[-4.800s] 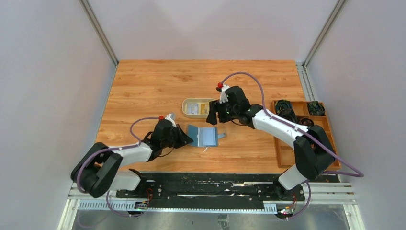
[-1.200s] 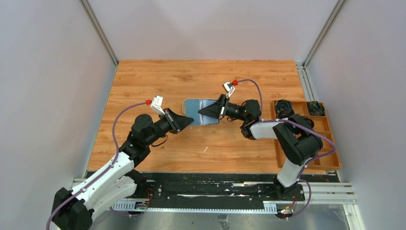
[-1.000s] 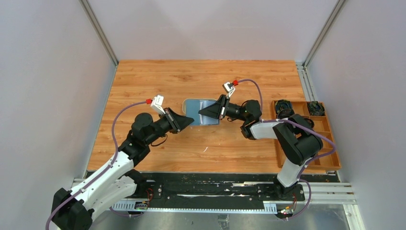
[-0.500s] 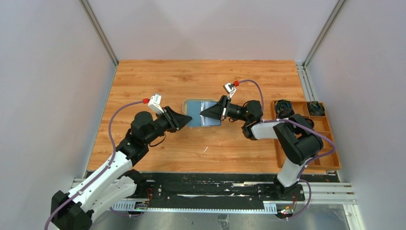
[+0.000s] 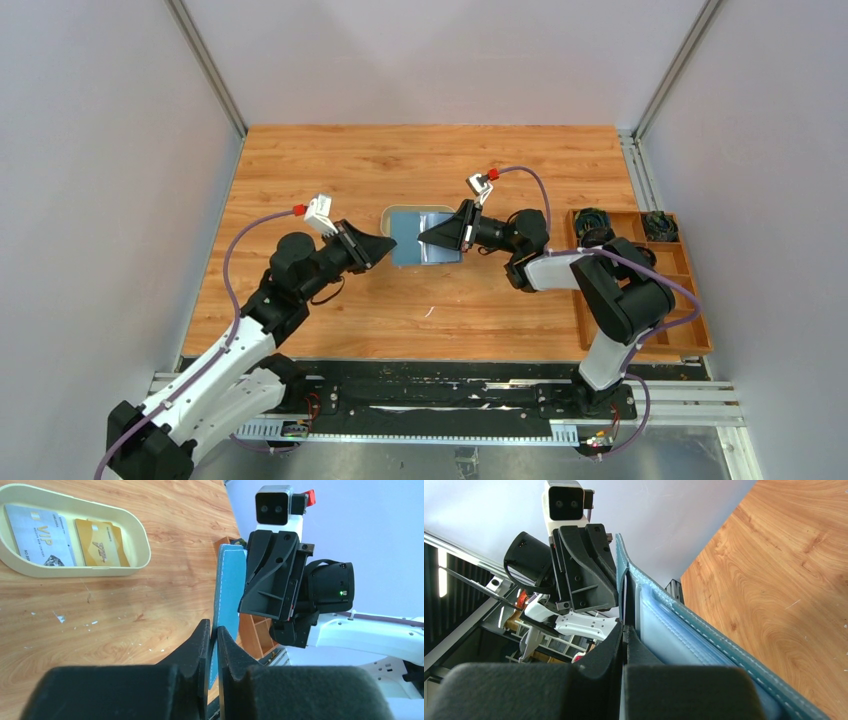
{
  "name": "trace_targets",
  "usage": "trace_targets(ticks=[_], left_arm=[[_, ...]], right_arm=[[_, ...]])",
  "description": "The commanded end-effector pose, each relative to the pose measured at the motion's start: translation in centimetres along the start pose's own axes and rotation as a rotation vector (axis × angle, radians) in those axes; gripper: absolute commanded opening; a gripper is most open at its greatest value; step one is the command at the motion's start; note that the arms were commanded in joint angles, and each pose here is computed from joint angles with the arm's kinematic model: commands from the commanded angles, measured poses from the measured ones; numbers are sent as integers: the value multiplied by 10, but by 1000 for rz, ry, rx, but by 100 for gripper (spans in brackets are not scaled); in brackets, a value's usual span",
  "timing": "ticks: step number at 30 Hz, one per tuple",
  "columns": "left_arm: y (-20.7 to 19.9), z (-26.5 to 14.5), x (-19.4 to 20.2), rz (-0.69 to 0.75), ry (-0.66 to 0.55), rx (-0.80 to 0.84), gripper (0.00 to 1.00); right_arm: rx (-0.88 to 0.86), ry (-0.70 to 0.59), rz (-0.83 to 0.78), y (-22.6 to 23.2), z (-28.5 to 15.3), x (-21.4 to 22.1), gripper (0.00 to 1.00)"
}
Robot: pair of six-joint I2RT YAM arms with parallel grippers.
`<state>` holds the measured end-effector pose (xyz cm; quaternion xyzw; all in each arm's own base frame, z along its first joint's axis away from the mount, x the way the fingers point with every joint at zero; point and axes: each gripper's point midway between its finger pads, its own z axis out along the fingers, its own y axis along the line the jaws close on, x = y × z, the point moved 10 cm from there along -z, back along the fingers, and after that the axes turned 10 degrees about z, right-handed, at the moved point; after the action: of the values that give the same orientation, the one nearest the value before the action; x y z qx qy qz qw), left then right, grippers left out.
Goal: Take the credit cards out of the card holder
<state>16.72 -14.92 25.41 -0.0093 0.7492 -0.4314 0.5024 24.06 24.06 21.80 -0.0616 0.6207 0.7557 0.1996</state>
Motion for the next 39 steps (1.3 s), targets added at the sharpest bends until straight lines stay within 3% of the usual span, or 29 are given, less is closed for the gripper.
trace_targets(ticks=[1,3,26,31,39], left_arm=[[0,4,0,-10,-2,31,8],[0,5,0,-8,-2,34,0],[13,-9,-10,19,-56,-68,0],[23,-10,-3,28,-25,-128,0],[48,-2,26,22,152,-227,0]], right_arm=[[-30,18,-39,3,-1,-4,0],[-29,19,-37,2,-1,-4,0],[77,24,10,-20,-25,-6,0],[133,25,15,-24,-38,-6,0],[237,0,-14,-22,-56,-19,0]])
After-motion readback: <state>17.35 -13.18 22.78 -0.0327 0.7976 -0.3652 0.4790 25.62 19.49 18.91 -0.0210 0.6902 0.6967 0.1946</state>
